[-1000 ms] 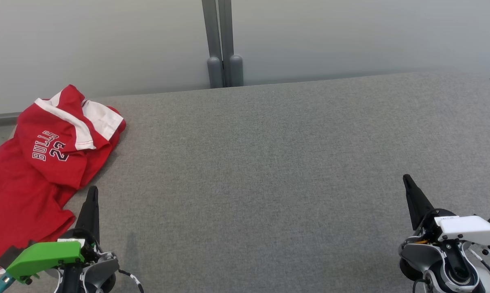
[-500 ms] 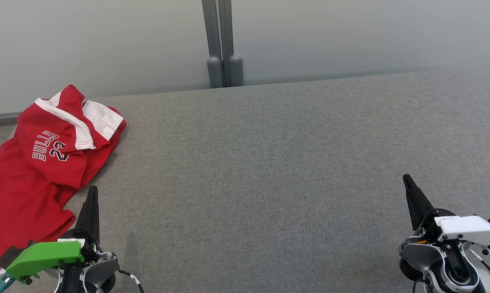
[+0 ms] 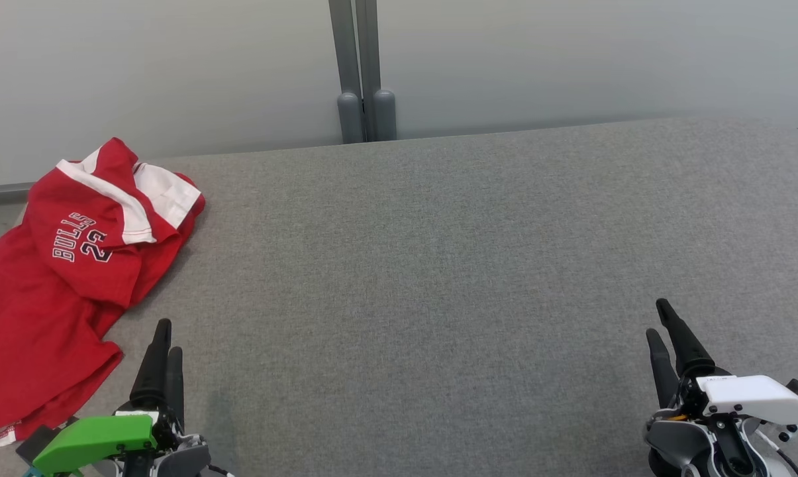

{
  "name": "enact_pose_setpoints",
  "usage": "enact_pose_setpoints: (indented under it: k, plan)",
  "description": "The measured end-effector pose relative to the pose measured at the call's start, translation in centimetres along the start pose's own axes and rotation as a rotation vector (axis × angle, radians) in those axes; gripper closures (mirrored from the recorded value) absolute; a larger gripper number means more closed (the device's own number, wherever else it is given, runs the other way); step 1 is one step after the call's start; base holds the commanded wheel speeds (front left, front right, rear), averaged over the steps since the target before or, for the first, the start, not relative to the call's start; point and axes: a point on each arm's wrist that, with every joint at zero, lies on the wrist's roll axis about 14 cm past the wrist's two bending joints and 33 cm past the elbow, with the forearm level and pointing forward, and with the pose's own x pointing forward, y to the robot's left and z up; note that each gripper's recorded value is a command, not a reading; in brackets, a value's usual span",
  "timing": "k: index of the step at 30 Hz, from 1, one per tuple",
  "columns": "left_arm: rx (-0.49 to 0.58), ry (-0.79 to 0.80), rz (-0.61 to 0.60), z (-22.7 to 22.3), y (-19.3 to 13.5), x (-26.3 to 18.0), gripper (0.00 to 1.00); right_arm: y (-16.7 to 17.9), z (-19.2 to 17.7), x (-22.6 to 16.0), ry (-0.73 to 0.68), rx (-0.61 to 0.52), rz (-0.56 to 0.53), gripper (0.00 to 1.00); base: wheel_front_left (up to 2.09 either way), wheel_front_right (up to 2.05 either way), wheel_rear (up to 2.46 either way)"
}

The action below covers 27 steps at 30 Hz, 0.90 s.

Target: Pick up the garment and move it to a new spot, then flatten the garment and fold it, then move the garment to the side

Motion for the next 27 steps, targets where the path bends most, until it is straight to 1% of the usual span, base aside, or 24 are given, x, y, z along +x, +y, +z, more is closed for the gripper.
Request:
enact_pose_setpoints:
  k: [3, 8, 18, 27]
  plan:
    - [0.018, 0.003, 0.002, -0.3, 0.0, 0.0, 0.0, 0.3, -0.1, 0.0, -0.004, -0.036, 0.008, 0.0, 0.0, 0.0, 0.0]
    - [0.081, -0.003, 0.005, -0.4, 0.1, -0.1, 0.0, 0.9, -0.3, 0.1, -0.004, -0.142, 0.024, 0.0, 0.0, 0.0, 0.0]
    - [0.312, -0.002, 0.005, -0.7, 0.0, -0.1, 0.0, 2.3, -0.8, 0.0, -0.003, -0.437, 0.068, 0.0, 0.0, 0.0, 0.0]
    - [0.524, 0.011, 0.003, -1.1, 0.2, -0.1, 0.0, 3.0, -1.2, -0.3, -0.008, -0.632, 0.096, 0.0, 0.0, 0.0, 0.0]
